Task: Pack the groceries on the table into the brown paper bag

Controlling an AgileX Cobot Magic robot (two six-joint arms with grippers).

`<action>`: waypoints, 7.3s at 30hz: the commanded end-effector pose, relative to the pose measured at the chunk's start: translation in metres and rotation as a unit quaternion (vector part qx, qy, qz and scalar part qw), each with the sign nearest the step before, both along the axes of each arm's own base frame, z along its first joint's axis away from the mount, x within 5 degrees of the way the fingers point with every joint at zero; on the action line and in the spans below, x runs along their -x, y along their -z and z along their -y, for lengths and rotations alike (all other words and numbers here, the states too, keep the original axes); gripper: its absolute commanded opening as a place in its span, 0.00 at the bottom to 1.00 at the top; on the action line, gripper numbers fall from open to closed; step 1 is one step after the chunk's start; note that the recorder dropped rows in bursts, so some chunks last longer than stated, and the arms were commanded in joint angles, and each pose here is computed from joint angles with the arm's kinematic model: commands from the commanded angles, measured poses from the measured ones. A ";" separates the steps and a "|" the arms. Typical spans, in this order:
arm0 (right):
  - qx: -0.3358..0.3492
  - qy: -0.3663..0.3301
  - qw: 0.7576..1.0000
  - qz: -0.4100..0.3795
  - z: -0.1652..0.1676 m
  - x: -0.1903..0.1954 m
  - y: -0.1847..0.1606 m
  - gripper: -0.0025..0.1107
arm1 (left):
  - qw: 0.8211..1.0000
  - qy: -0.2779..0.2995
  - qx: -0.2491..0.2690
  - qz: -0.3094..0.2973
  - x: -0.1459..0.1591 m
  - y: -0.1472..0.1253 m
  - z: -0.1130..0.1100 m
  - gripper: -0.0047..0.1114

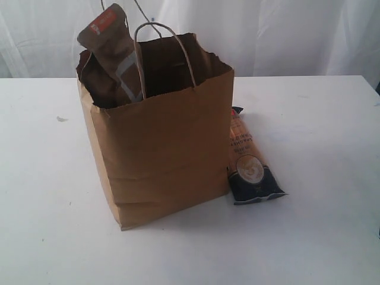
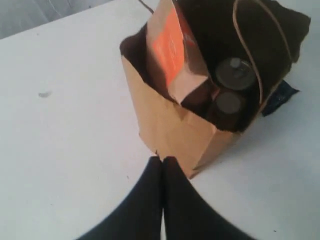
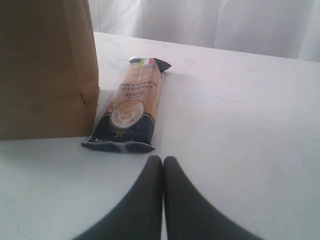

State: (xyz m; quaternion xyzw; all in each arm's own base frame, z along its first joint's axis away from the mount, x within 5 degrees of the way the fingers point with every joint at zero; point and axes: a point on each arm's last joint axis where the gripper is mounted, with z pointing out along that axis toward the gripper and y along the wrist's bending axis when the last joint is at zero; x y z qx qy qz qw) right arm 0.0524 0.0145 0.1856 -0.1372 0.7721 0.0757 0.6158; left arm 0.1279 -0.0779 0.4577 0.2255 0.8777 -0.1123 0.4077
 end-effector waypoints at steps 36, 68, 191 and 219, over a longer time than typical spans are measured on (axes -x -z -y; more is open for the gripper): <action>-0.003 0.002 1.000 0.002 0.000 0.000 0.001 0.02 | 0.980 0.000 0.192 0.055 0.069 0.149 -0.029 0.04; -0.003 0.002 1.000 0.003 0.000 0.000 0.001 0.02 | 0.960 -0.035 0.196 0.197 0.074 0.263 -0.046 0.04; 0.058 -0.085 0.915 -0.391 -0.083 -0.269 0.030 0.59 | 0.962 -0.048 0.189 0.189 0.079 0.275 -0.050 0.04; 0.224 -0.079 0.779 -0.580 -0.058 -0.247 0.069 0.02 | 0.962 -0.048 0.189 0.189 0.079 0.275 -0.050 0.04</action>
